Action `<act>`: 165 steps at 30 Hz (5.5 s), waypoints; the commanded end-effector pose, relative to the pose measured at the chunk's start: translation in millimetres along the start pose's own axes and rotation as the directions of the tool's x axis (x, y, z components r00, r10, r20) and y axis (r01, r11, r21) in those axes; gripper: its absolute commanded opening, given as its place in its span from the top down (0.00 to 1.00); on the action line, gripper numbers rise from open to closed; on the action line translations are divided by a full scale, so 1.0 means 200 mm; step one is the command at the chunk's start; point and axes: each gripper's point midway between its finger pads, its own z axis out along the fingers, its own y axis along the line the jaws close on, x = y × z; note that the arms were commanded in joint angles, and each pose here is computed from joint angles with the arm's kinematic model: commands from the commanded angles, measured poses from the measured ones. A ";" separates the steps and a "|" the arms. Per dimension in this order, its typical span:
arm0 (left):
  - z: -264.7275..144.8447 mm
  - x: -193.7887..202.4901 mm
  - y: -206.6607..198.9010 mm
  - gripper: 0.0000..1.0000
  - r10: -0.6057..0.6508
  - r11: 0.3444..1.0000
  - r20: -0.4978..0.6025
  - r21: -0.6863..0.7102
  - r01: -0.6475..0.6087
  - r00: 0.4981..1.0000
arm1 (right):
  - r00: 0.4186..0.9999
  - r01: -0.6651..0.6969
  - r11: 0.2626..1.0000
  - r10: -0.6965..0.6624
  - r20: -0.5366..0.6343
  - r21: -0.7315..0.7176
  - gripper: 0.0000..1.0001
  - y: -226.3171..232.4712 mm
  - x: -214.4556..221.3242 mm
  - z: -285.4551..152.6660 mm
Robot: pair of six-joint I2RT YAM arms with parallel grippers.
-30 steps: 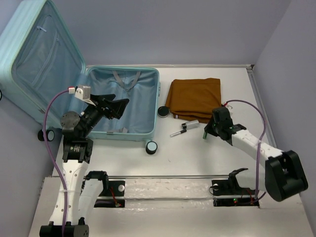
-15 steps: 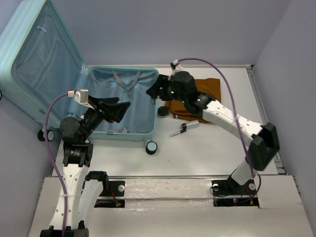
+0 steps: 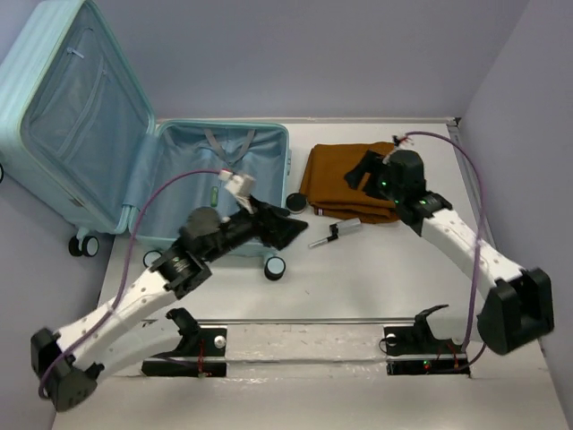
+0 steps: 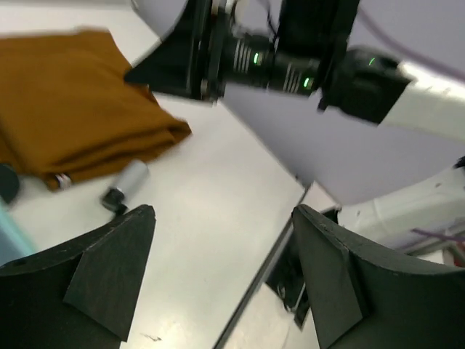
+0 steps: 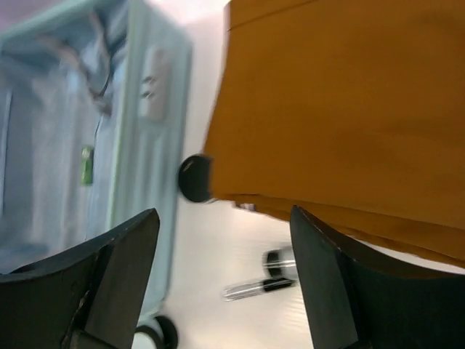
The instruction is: Pack the luggage
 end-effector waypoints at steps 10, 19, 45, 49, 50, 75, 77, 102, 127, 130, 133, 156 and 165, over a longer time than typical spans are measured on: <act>0.64 0.94 0.40 0.11 0.336 0.836 -0.543 -0.204 -0.510 0.769 | 0.970 -0.127 0.982 0.093 0.223 0.141 0.28 -0.59 -0.07 -0.45; 0.76 1.15 0.57 0.12 0.340 0.778 -0.649 -0.212 -0.591 0.681 | 0.984 -0.093 0.991 0.078 0.157 0.095 0.28 -0.56 0.01 -0.42; 0.67 1.18 0.51 0.94 0.279 0.853 -0.655 -0.168 -0.494 0.703 | 0.997 -0.072 0.992 0.071 0.019 0.104 0.25 -0.59 0.19 -0.34; 0.67 0.81 0.29 0.94 0.307 0.879 -0.496 -0.179 -0.442 0.812 | 0.997 -0.077 0.992 0.078 -0.003 0.096 0.18 -0.57 0.24 -0.29; 0.66 0.73 0.27 0.94 0.308 0.879 -0.463 -0.196 -0.435 0.831 | 0.998 -0.062 0.993 0.065 -0.025 0.098 0.19 -0.57 0.27 -0.26; -0.05 -0.32 0.85 0.01 0.083 0.743 0.177 -0.667 0.058 0.981 | 0.739 0.449 0.886 -0.441 -0.510 -0.116 0.08 -0.43 0.65 0.11; -0.05 -0.34 0.77 0.01 0.074 0.787 0.179 -0.615 0.053 0.981 | 0.736 0.438 0.890 -0.437 -0.516 -0.129 0.07 -0.41 0.68 0.09; -0.36 -0.38 0.28 0.01 0.218 0.905 0.122 -0.396 -0.154 0.968 | 0.824 0.427 0.887 -0.461 -0.331 -0.173 0.78 0.11 0.61 -0.10; -0.57 -0.40 0.33 0.01 0.322 0.839 0.199 -0.513 -0.181 0.926 | 0.861 0.488 0.864 -0.500 -0.092 -0.124 0.46 0.26 0.09 0.21; -0.56 -0.40 0.33 0.01 0.320 0.843 0.199 -0.506 -0.183 0.926 | 0.805 0.541 0.827 -0.562 -0.190 -0.153 0.48 0.17 0.25 0.30; -0.57 -0.41 0.34 0.01 0.323 0.839 0.198 -0.513 -0.183 0.925 | 0.798 0.551 0.825 -0.565 -0.209 -0.127 0.43 0.14 0.26 0.38; -0.56 -0.40 0.38 0.01 0.319 0.828 0.182 -0.531 -0.180 0.930 | 0.775 0.495 0.851 -0.524 -0.353 -0.177 0.27 0.08 0.63 0.74; -0.56 -0.40 0.39 0.01 0.318 0.828 0.180 -0.532 -0.180 0.931 | 0.738 0.621 0.783 -0.596 -0.316 -0.030 0.16 0.00 0.50 0.68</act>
